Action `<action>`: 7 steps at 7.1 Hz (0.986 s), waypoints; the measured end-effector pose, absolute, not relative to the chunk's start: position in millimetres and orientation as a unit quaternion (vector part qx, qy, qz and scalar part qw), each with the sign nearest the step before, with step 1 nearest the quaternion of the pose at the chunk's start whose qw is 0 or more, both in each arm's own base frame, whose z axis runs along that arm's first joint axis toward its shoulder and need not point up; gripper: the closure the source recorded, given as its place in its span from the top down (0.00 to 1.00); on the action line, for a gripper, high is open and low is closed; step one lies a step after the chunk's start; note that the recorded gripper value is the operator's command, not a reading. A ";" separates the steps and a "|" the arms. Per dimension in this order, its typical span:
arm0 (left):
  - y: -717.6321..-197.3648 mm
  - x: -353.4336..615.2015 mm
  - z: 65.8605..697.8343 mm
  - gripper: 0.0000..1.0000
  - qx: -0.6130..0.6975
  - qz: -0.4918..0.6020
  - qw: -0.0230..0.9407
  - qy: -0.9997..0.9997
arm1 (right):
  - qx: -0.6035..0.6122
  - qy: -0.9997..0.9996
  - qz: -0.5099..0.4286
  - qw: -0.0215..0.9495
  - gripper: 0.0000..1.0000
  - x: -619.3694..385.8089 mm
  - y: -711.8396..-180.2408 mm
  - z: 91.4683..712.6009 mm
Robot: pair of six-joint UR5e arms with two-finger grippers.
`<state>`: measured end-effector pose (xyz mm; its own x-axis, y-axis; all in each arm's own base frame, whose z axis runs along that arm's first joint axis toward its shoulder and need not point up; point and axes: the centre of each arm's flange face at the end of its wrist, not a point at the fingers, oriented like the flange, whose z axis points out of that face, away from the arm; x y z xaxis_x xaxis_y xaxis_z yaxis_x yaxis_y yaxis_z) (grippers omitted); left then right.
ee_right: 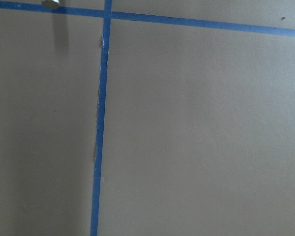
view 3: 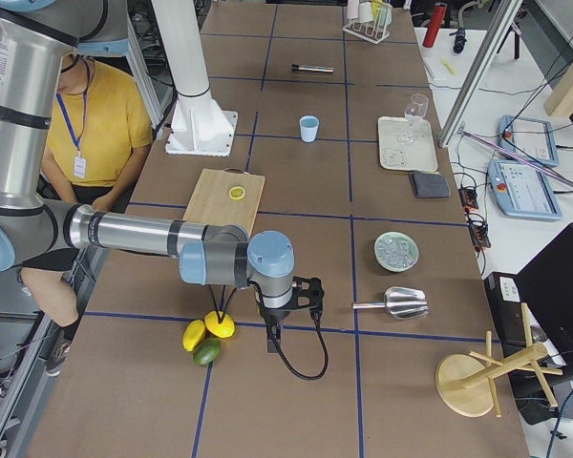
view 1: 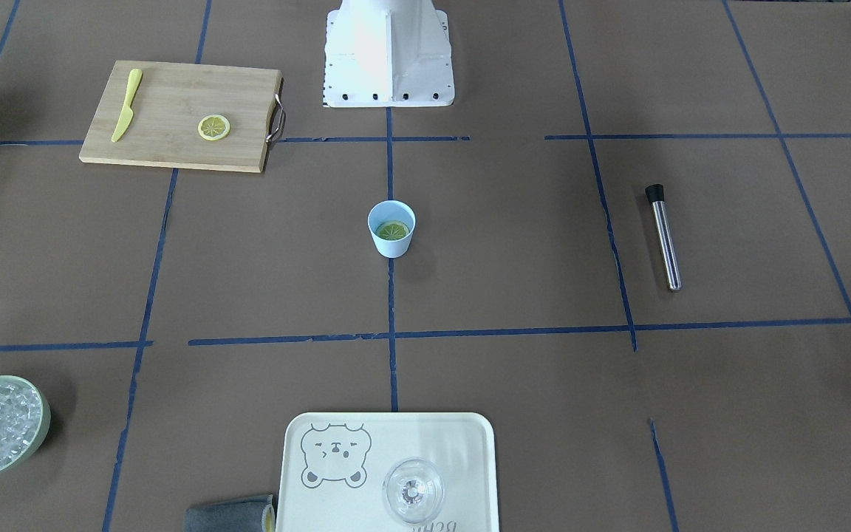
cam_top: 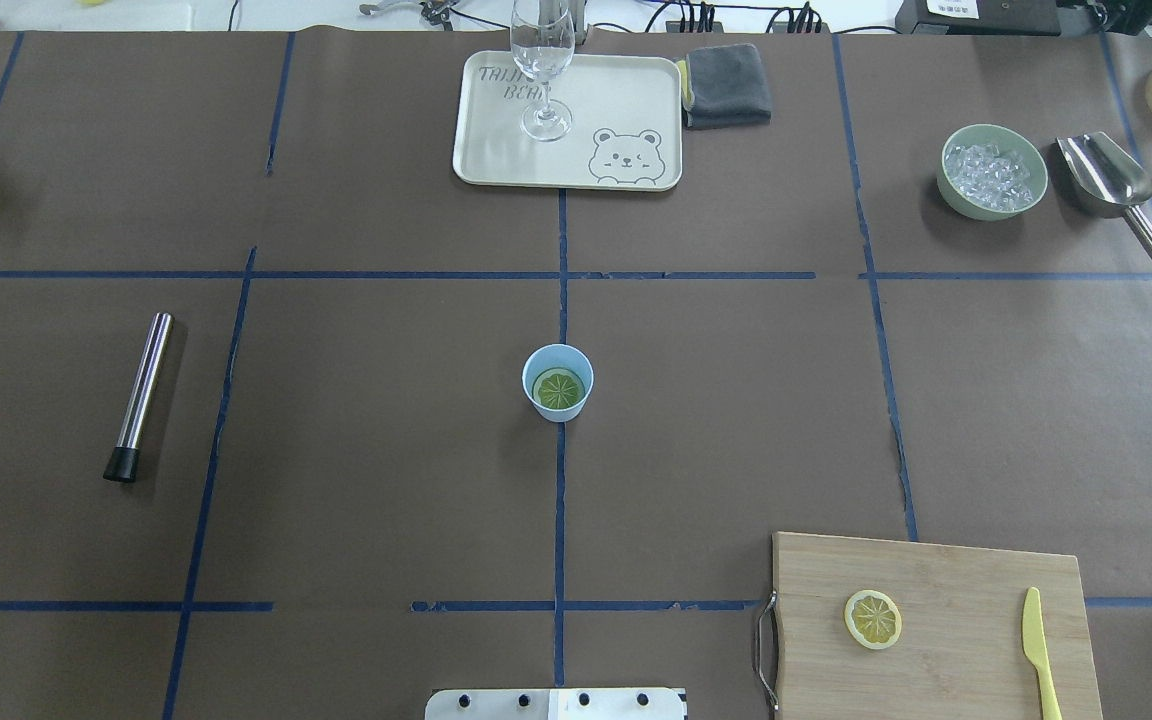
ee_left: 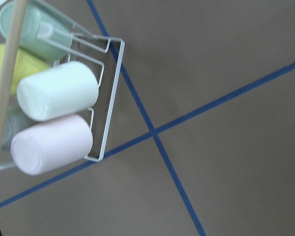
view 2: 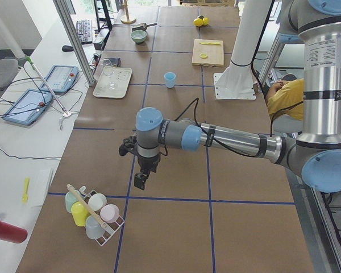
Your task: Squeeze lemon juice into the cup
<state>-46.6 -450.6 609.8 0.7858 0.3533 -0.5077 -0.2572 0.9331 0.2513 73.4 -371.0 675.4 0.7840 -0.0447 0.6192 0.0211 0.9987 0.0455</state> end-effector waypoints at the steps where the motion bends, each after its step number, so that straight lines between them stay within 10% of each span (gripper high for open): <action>1: -434.4 -60.2 632.1 1.00 0.058 0.135 0.944 0.297 | 0.018 -0.328 -0.017 0.944 1.00 73.4 -371.3 675.0; 7: -431.1 -62.7 629.1 1.00 0.026 0.063 0.931 0.359 | 0.023 -0.332 -0.019 0.943 1.00 72.8 -374.9 670.5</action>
